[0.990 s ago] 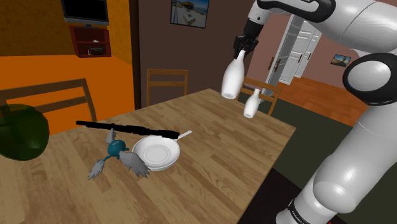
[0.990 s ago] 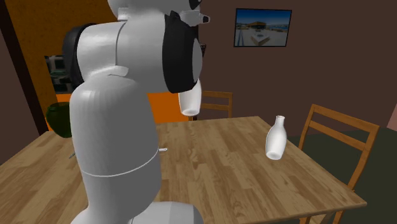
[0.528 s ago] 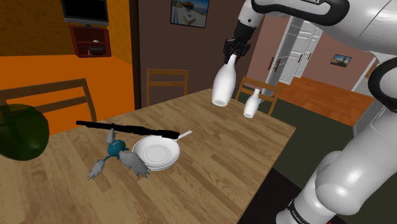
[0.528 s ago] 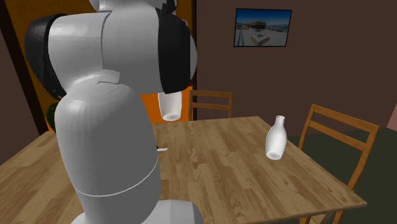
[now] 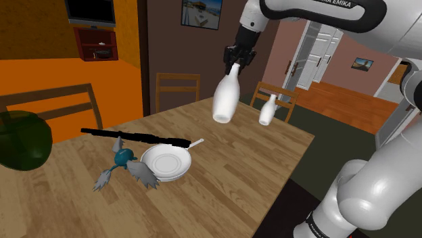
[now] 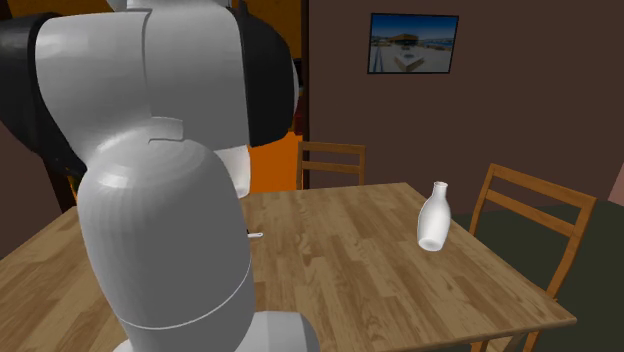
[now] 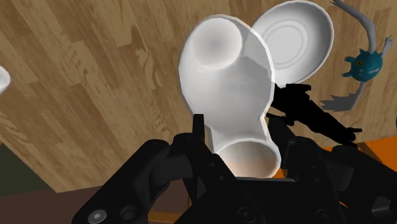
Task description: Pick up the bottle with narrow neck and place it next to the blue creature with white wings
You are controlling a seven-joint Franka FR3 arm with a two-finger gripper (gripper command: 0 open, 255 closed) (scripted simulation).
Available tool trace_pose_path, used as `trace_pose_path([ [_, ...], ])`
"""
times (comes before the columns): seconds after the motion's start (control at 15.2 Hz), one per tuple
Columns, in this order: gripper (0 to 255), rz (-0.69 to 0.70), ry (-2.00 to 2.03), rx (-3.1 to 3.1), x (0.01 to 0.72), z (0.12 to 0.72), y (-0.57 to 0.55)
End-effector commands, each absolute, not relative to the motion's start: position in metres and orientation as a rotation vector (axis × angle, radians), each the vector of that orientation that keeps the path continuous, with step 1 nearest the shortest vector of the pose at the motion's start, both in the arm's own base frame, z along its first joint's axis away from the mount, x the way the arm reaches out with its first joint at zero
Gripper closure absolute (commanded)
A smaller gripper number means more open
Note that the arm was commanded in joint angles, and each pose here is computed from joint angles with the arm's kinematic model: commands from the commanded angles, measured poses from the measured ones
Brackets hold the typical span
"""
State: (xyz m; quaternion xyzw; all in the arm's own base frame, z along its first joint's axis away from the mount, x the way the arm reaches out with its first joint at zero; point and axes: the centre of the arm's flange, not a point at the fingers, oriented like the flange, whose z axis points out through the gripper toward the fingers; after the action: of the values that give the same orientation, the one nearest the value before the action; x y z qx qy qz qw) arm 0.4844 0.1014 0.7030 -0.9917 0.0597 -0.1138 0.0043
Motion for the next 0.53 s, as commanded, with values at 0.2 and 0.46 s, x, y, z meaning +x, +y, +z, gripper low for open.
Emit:
trace_pose_path([
  [0.2,255,-0.358,0.190,-3.106,0.467,0.691,0.164],
  [0.46,255,-0.358,0.190,-3.106,0.455,0.683,0.214],
])
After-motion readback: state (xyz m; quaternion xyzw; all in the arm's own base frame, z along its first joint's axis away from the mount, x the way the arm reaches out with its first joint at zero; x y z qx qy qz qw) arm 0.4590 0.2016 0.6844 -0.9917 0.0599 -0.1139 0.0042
